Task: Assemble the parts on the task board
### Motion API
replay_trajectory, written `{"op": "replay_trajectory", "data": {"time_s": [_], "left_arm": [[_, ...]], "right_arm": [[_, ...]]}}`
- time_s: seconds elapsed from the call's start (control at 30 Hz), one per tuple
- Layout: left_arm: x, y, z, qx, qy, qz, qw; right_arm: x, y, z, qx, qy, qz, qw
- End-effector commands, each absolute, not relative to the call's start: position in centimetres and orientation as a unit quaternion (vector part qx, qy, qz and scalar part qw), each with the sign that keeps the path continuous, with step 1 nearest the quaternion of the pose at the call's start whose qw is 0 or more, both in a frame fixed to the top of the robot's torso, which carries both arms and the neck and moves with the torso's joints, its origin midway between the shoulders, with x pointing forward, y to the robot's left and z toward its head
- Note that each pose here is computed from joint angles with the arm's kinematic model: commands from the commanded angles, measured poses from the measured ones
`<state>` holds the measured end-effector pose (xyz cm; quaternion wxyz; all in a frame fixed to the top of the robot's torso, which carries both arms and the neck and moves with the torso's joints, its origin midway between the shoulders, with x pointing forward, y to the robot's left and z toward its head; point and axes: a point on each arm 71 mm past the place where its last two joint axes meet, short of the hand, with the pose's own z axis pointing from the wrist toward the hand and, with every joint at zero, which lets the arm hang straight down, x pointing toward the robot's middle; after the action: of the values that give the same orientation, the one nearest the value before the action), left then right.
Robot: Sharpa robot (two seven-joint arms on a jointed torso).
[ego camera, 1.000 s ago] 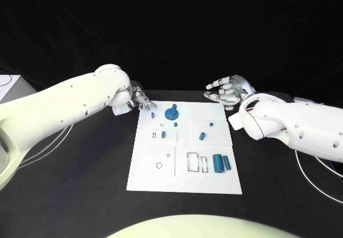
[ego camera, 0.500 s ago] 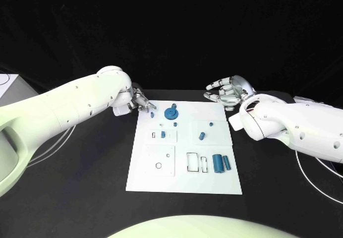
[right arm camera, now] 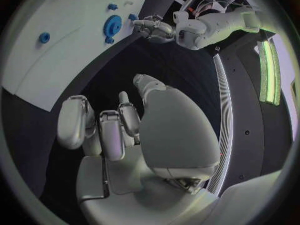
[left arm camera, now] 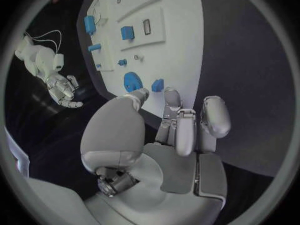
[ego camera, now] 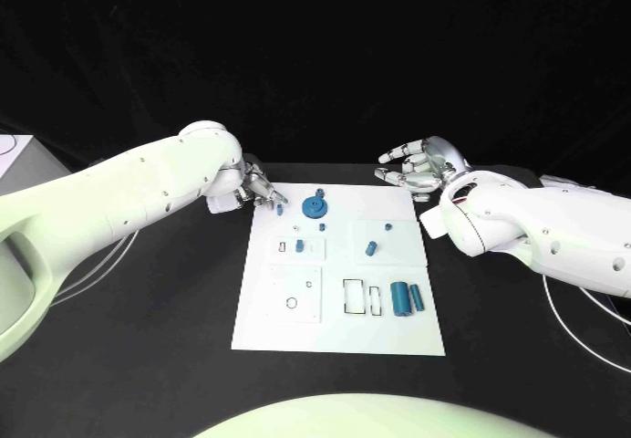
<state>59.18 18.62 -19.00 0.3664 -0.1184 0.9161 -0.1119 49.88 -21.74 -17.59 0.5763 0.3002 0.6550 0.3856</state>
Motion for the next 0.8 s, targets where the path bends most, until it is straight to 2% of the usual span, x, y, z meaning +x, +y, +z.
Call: {"op": "replay_trajectory", "data": {"time_s": [0.03,0.8], "left_arm": [[58.97,18.14,-19.12,-0.105,0.922,-0.120,0.354],[58.89,17.70,-19.08,-0.107,0.919,-0.136,0.354]], "right_arm": [[49.85,-21.58,-17.52,0.291,0.655,0.391,0.577],[49.92,-21.53,-17.55,0.291,0.656,0.391,0.576]]}}
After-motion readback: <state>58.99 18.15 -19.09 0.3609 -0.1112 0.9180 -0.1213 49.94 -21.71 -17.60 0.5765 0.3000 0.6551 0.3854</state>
